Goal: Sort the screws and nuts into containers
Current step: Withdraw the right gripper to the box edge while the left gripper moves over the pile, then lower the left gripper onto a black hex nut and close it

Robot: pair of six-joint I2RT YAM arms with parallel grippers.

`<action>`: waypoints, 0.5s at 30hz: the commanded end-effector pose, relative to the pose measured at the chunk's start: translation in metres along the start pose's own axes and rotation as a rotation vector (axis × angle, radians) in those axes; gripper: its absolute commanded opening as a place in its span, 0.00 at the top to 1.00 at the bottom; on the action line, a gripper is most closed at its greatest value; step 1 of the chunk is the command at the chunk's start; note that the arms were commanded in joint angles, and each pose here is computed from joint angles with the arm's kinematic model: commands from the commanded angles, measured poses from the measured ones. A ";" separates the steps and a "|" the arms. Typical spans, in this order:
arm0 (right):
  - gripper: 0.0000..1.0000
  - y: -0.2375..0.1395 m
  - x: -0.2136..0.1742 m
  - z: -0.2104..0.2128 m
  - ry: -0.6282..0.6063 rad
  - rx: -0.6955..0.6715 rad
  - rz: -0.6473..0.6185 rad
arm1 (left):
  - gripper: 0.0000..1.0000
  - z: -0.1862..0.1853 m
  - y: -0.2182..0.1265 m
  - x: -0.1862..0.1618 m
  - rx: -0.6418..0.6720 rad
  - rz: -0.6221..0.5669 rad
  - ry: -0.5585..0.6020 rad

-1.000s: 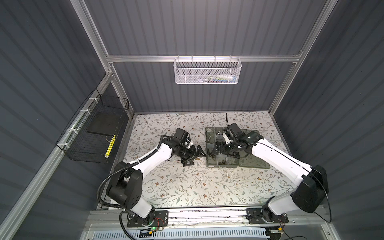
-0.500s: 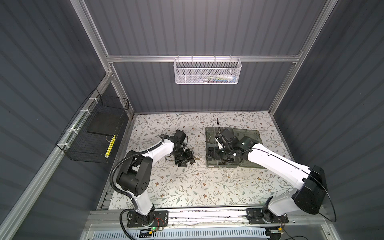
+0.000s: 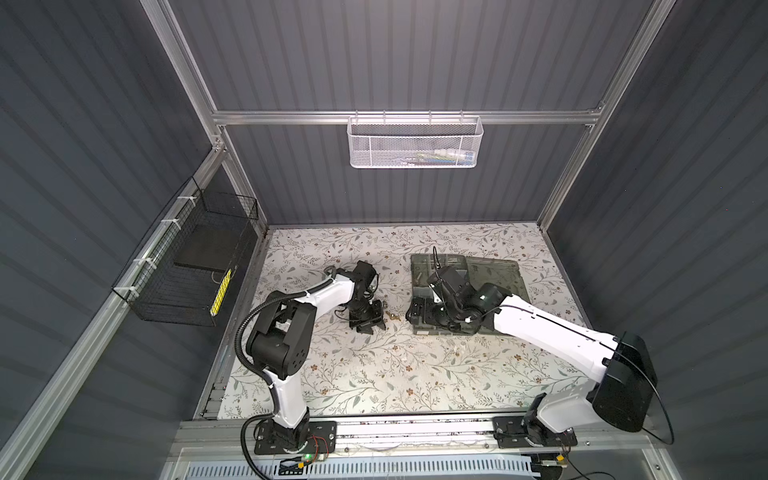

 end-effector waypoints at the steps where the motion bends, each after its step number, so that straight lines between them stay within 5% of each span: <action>1: 0.01 0.004 -0.002 -0.001 0.033 0.012 0.010 | 0.58 -0.002 -0.001 0.006 0.011 -0.008 0.036; 15: 0.01 0.006 -0.003 -0.002 0.037 0.009 0.018 | 0.58 -0.015 -0.003 0.020 -0.023 -0.049 0.038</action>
Point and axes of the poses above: each gripper's point midway between its finger pads, its own y axis out along the fingers, its own z axis along the line the jaws close on, x = y × z, the point moved 10 cm from there along -y, back along the fingers, and after that the axes turned 12 degrees about y, right-handed, at the moved point
